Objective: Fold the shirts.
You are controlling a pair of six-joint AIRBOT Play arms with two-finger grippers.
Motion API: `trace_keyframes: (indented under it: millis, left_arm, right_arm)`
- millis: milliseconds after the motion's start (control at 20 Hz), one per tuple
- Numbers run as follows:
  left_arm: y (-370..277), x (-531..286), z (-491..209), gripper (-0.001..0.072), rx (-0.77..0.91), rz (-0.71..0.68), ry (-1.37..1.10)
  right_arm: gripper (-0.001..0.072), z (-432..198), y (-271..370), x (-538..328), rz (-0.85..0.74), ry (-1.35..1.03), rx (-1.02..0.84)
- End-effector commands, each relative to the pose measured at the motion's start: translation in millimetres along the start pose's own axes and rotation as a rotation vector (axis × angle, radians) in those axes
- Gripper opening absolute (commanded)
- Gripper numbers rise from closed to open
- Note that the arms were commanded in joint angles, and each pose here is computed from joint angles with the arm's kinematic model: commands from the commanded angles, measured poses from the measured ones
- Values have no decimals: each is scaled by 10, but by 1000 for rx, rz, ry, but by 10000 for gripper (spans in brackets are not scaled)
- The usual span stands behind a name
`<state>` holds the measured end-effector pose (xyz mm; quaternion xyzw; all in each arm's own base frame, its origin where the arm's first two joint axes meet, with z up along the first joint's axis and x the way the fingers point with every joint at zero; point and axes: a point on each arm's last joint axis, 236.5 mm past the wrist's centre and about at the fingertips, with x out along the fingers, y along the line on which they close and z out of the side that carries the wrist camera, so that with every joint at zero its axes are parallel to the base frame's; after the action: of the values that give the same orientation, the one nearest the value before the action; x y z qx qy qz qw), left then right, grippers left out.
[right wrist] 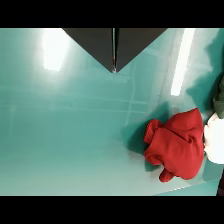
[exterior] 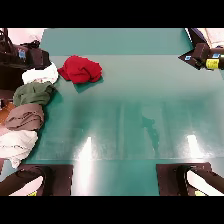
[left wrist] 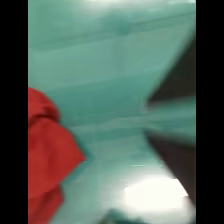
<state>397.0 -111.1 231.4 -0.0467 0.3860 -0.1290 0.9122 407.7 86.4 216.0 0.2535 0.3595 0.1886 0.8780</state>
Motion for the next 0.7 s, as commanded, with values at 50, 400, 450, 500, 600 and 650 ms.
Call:
trace_keyframes:
  millis: [50, 400, 450, 500, 600, 650]
  left_arm:
    - [172, 544, 138, 560, 16, 46, -17]
    - [744, 2263, -841, 560, -241, 64, 338]
    - [760, 2384, -896, 560, -281, 40, 347]
    - [767, 2492, -918, 560, -315, 21, 343]
    - [800, 2653, -906, 560, -336, 15, 314]
    - [809, 2720, -908, 560, -340, 12, 304]
  right_arm:
    - [16, -13, 40, 6, 16, 5, 7]
    - [17, -155, 60, 2, 24, 65, 6]
    - [17, -165, 62, 1, 24, 70, 6]
    - [17, -174, 63, 0, 25, 73, 6]
    - [17, -193, 66, 0, 26, 82, 6]
    - [17, -198, 66, -2, 26, 84, 6]
